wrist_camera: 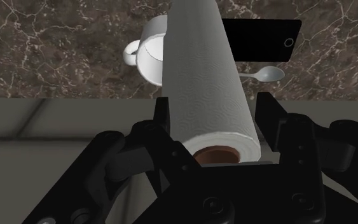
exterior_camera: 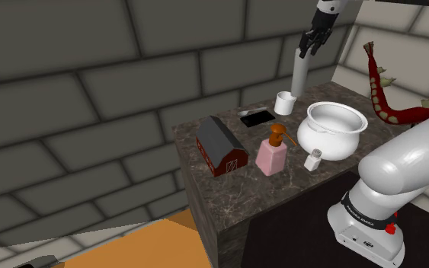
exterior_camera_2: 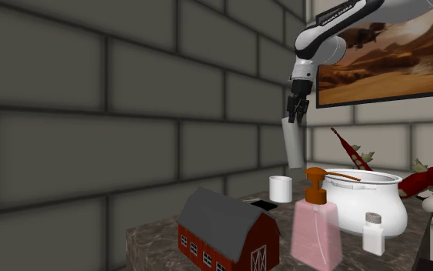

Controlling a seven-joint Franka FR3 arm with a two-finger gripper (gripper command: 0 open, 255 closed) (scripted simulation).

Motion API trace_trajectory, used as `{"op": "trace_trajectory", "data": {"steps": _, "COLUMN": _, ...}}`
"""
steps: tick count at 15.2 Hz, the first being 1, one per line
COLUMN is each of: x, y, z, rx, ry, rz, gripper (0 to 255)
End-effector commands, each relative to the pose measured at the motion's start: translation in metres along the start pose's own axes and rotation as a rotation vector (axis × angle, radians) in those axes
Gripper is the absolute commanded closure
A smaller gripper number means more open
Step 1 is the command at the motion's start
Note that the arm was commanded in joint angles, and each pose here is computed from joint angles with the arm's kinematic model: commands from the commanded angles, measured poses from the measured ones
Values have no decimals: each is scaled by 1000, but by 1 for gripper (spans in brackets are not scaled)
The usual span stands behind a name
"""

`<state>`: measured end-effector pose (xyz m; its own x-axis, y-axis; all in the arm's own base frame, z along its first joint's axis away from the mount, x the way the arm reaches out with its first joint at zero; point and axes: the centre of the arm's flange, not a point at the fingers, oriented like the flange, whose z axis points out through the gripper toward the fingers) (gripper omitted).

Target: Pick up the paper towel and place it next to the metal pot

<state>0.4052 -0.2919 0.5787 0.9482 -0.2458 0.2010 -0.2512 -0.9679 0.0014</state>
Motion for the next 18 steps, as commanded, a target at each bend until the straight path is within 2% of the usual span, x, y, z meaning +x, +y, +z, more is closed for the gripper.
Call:
{"op": "trace_trajectory", "data": {"steps": 1, "x": -2, "y": 0, "z": 12, "rx": 0, "ry": 1, "rz": 0, "gripper": 255}}
{"op": "trace_trajectory", "data": {"steps": 18, "x": -20, "y": 0, "z": 100, "rx": 0, "ry": 1, "rz": 0, "gripper": 255}}
